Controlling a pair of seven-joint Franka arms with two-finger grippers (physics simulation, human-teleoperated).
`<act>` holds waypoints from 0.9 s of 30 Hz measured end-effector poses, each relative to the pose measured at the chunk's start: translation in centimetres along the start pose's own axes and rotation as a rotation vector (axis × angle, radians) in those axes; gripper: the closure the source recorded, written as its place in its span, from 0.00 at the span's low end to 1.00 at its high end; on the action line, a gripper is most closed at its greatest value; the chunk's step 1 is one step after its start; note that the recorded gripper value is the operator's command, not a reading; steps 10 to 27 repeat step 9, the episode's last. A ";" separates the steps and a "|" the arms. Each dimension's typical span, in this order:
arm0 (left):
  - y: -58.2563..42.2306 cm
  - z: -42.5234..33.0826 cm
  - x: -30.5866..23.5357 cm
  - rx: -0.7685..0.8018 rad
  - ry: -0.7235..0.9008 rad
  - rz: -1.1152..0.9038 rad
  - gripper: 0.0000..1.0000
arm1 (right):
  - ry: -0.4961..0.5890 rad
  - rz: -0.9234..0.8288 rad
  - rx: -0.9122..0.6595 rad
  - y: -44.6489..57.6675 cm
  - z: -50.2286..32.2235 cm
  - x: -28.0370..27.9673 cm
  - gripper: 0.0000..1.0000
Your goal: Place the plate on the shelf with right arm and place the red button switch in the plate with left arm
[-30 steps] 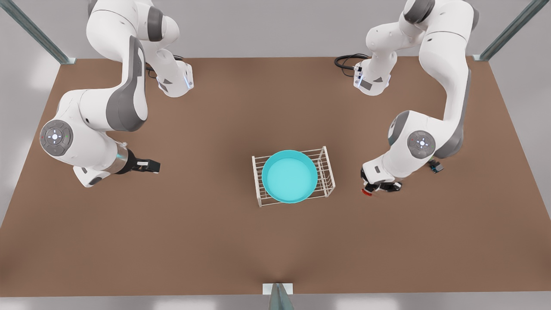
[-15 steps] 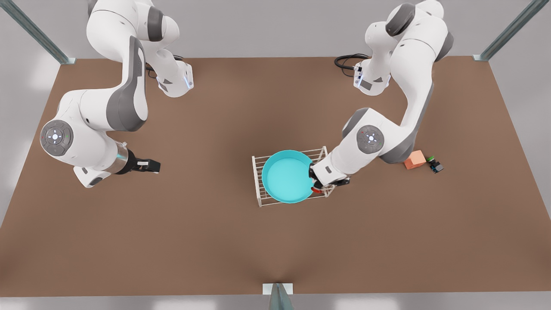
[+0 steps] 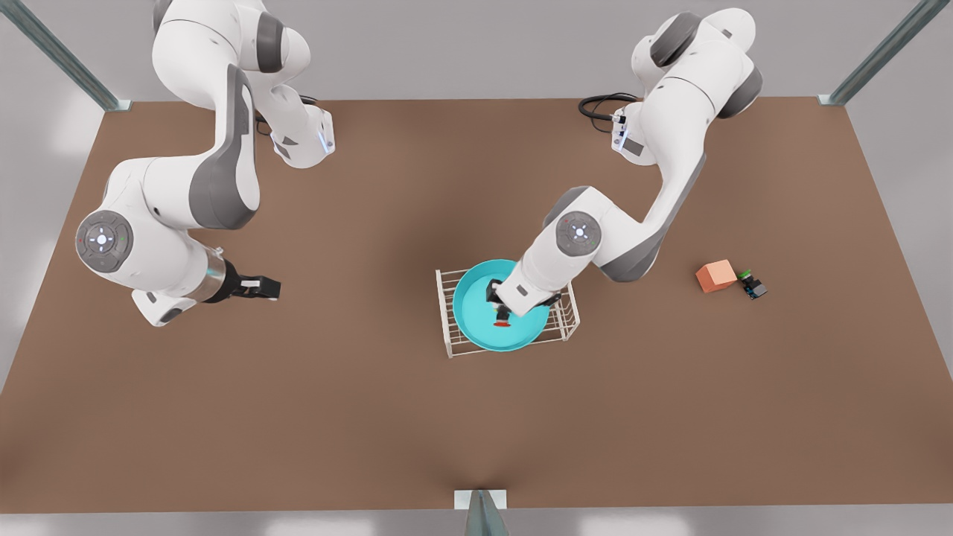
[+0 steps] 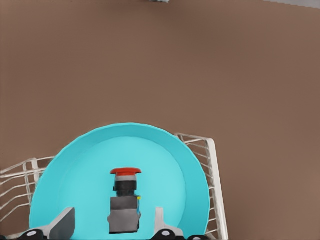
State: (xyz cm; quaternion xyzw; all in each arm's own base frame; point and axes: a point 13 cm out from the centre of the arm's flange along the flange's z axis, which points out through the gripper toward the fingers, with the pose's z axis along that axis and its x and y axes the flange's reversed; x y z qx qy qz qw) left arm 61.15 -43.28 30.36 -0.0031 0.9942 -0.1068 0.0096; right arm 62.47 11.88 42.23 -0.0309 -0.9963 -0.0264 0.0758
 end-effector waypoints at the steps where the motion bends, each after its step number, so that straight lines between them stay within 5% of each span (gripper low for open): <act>1: 3.0 -2.0 -1.7 -0.029 -0.025 -0.038 0.00 | -0.002 -0.001 0.000 0.0 0.0 -0.1 0.00; 5: 22.7 -12.4 -8.4 -0.135 -0.107 -0.248 0.00 | -0.009 -0.003 -0.001 0.1 0.0 -0.2 0.00; 8: 30.6 -14.2 -8.7 -0.183 -0.075 -0.273 0.00 | -0.012 -0.004 -0.001 0.2 0.0 -0.3 0.00; 27: 31.2 -14.3 -8.5 -0.192 -0.061 -0.256 0.00 | -0.012 -0.004 -0.002 0.2 0.0 -0.3 0.00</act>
